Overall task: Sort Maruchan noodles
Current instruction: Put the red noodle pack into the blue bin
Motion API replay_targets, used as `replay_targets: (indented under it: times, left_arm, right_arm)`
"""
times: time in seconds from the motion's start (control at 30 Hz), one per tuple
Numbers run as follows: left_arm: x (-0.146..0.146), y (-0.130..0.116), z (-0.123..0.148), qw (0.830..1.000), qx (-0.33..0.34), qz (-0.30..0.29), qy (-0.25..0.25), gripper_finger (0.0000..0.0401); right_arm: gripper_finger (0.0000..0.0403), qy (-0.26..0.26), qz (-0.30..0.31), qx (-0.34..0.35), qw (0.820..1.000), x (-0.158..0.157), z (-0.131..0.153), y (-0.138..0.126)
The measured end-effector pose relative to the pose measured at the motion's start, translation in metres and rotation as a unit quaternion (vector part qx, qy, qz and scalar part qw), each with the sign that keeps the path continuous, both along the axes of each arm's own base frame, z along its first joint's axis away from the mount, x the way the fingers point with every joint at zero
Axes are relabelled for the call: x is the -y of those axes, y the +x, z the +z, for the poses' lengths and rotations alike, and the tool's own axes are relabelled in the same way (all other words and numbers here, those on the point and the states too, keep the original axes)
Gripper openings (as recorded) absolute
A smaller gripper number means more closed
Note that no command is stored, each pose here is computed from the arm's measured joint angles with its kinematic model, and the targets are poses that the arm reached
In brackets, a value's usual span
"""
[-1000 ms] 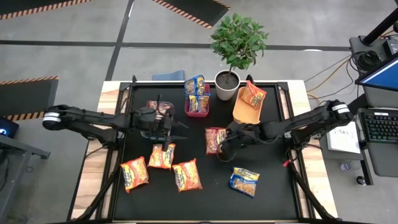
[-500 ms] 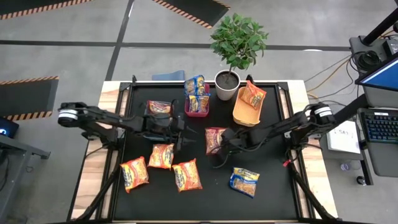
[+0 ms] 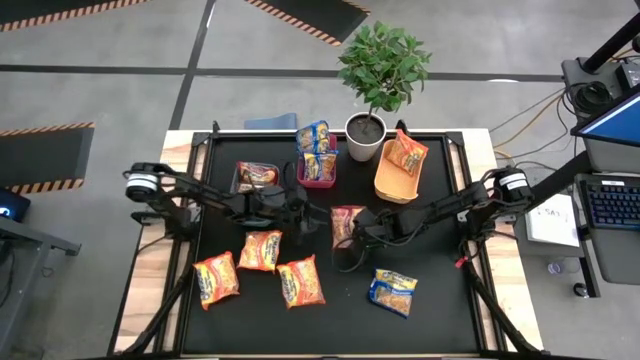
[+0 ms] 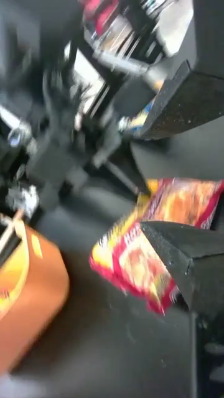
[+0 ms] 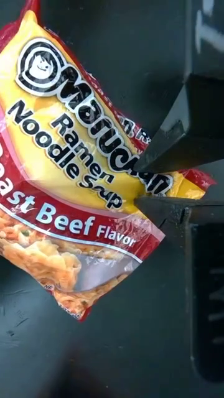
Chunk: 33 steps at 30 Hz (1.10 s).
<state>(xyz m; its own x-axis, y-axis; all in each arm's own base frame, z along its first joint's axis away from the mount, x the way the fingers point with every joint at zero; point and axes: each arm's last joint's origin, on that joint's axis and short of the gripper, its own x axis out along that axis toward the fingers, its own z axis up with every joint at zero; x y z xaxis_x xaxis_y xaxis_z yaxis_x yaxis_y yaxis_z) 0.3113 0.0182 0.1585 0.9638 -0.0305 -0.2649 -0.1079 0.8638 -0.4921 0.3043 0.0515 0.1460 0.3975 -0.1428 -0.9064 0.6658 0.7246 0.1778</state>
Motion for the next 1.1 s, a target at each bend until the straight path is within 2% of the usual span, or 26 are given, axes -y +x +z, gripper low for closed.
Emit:
replay_targets:
  times: [0.33,0.7,0.9,1.1]
  left_arm:
    - [-0.016,0.025,-0.026,0.998,-0.042,0.043,-0.023,0.0278]
    - [-0.038,0.029,-0.048,0.994,-0.066,0.081,-0.026,0.0281]
    - [-0.038,0.034,-0.061,0.995,-0.053,0.074,-0.040,0.0281]
    - [-0.038,0.049,-0.071,0.997,-0.048,0.041,-0.052,0.0280]
  right_arm:
    - [0.0054,0.001,0.011,-0.013,1.000,-0.001,-0.001,-0.003]
    - [0.0054,-0.004,0.018,-0.017,1.000,0.000,-0.002,-0.003]
    - [0.0054,-0.008,0.023,-0.018,1.000,0.000,-0.002,-0.003]
    - [0.0054,-0.008,0.023,-0.017,1.000,0.000,-0.002,-0.003]
